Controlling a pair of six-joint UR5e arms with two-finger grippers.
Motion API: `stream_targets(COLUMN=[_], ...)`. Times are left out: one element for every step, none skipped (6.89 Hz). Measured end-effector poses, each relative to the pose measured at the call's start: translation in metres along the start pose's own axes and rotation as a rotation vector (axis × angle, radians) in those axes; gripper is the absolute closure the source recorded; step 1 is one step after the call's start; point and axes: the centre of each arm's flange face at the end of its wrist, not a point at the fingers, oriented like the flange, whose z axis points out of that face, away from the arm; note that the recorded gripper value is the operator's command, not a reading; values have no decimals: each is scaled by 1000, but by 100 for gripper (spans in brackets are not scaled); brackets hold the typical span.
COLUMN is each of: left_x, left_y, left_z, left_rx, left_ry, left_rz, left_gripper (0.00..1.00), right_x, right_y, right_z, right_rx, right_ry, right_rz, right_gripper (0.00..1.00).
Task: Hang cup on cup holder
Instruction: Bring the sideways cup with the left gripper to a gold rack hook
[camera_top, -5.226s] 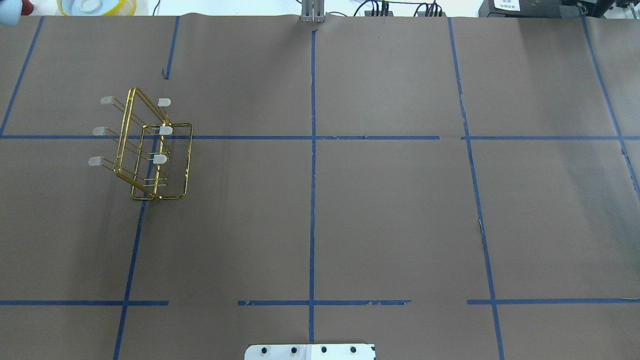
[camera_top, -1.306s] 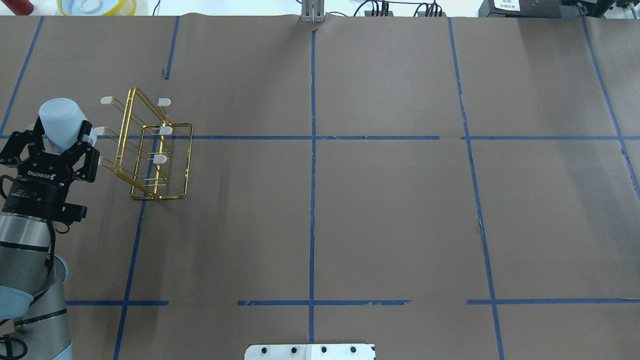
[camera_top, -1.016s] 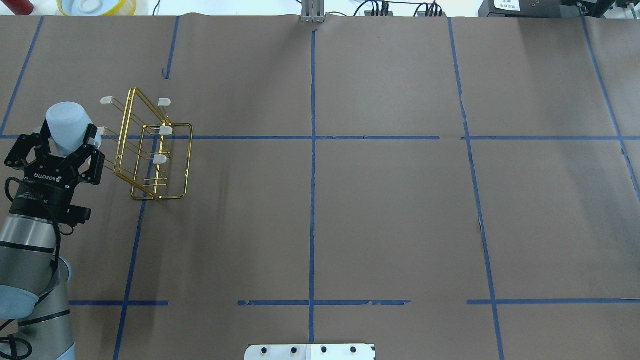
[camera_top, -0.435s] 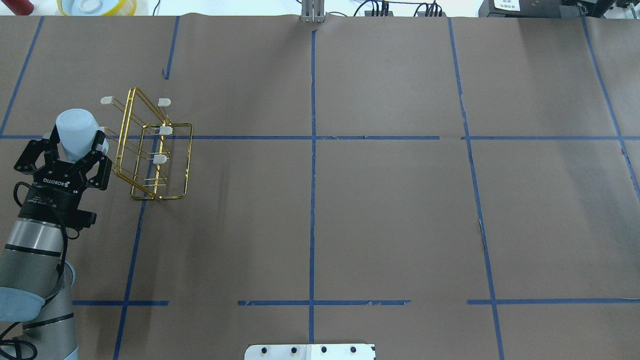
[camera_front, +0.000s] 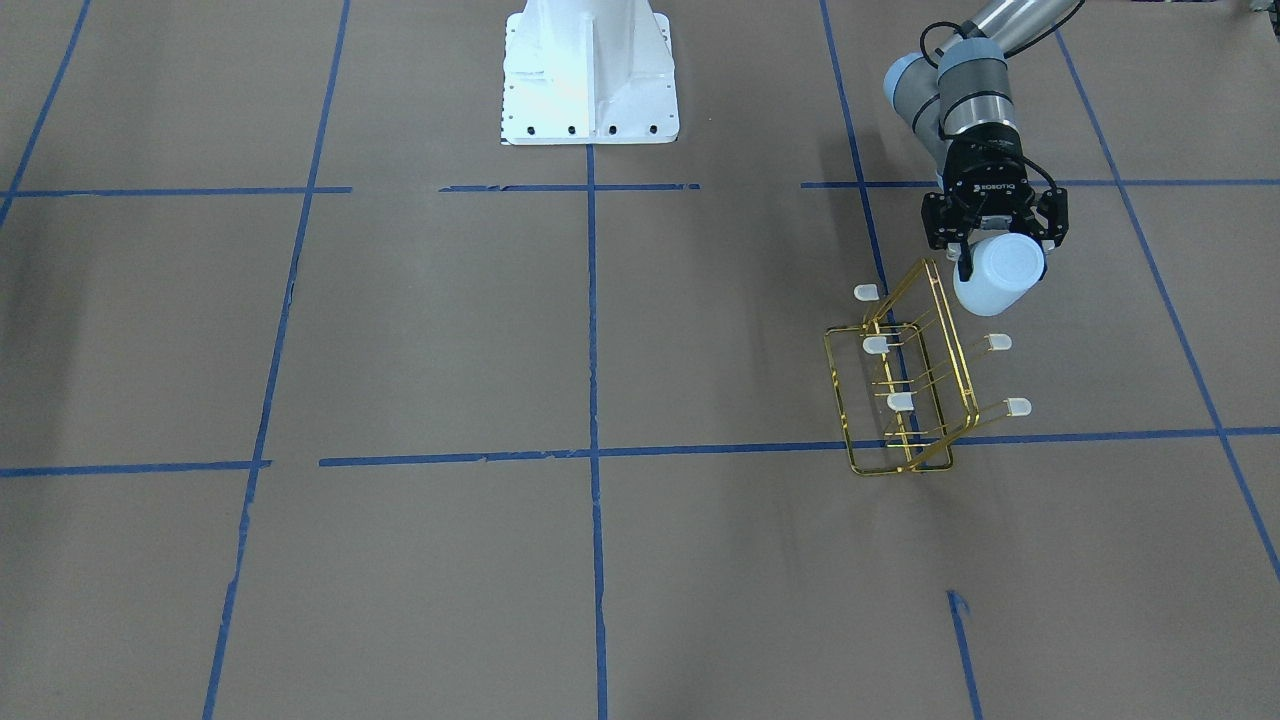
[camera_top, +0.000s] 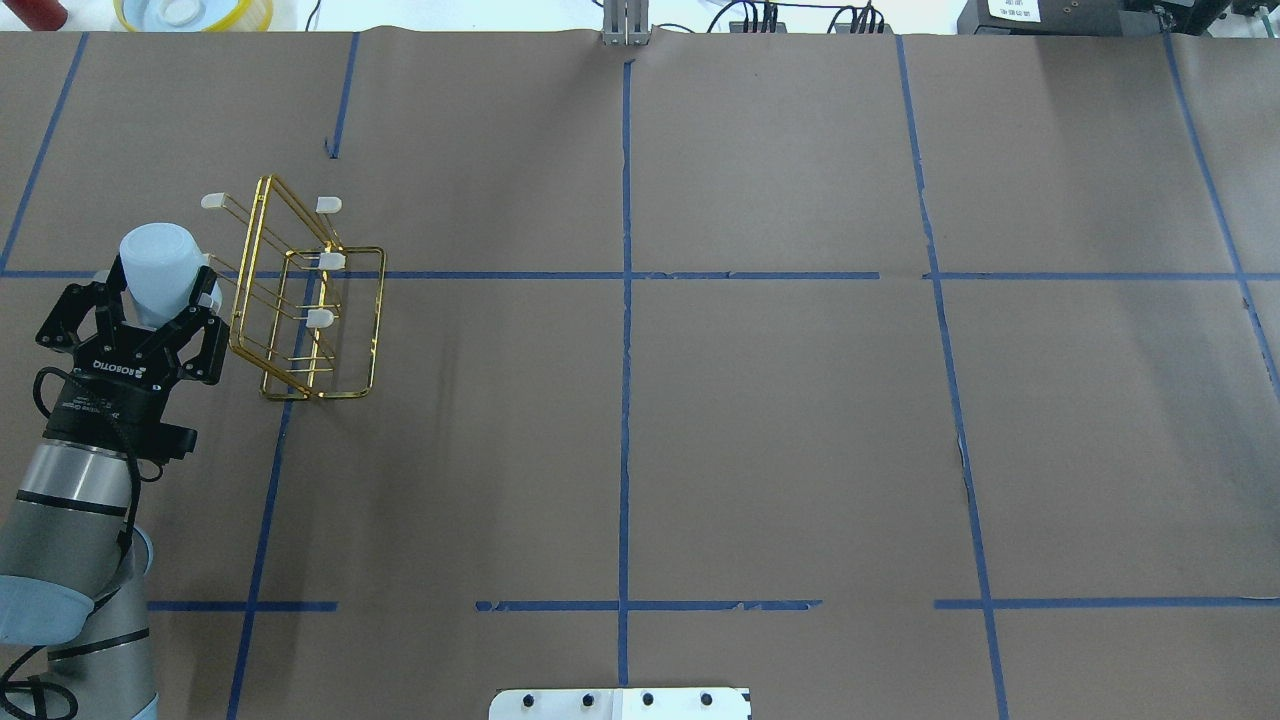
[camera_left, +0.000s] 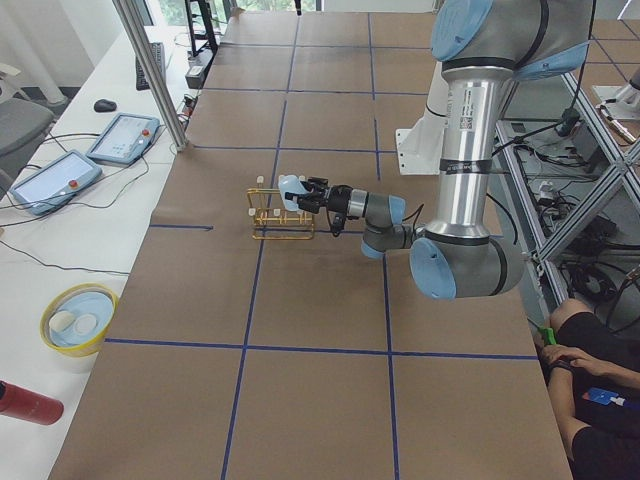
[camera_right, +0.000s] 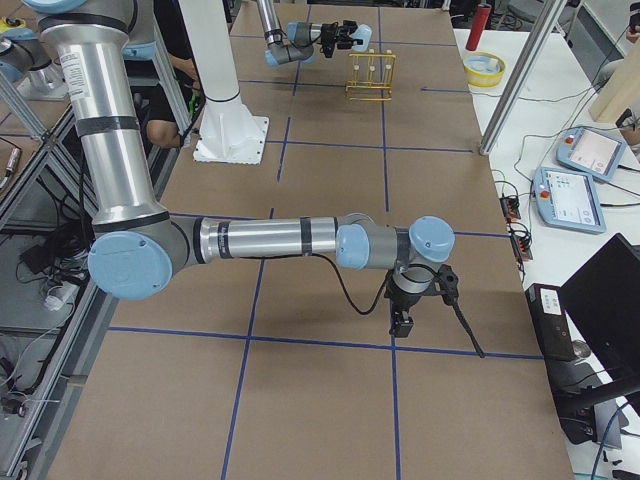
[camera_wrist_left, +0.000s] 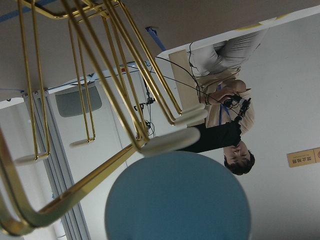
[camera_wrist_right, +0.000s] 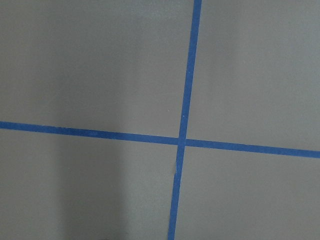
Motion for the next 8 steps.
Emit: stream_targets(left_x=[1,4,6,7,7,7,6,4], left_y=[-2,-5,-7,-8,-9,-11,-12,-14], left_z=[-1,-2,-3,-3,-3,-3,-3,-3], left_rx=[3,6,9,11,12,14,15,16], left_ry=[-1,-1,-1,-1,-1,-2,-2,-4], left_rz=[4,9,11,12,14,16,18,19], left_gripper=[100,100,100,98,98,98,97,87], right_x=[0,0,0,0,0,0,0,0], right_y=[0,0,0,0,0,0,0,0], right_z=[0,0,0,0,0,0,0,0], right_rx=[0,0,0,0,0,0,0,0], right_ry=[0,0,0,0,0,0,0,0], right_rz=[0,0,0,0,0,0,0,0], right_gripper=[0,0,0,0,0,0,0,0])
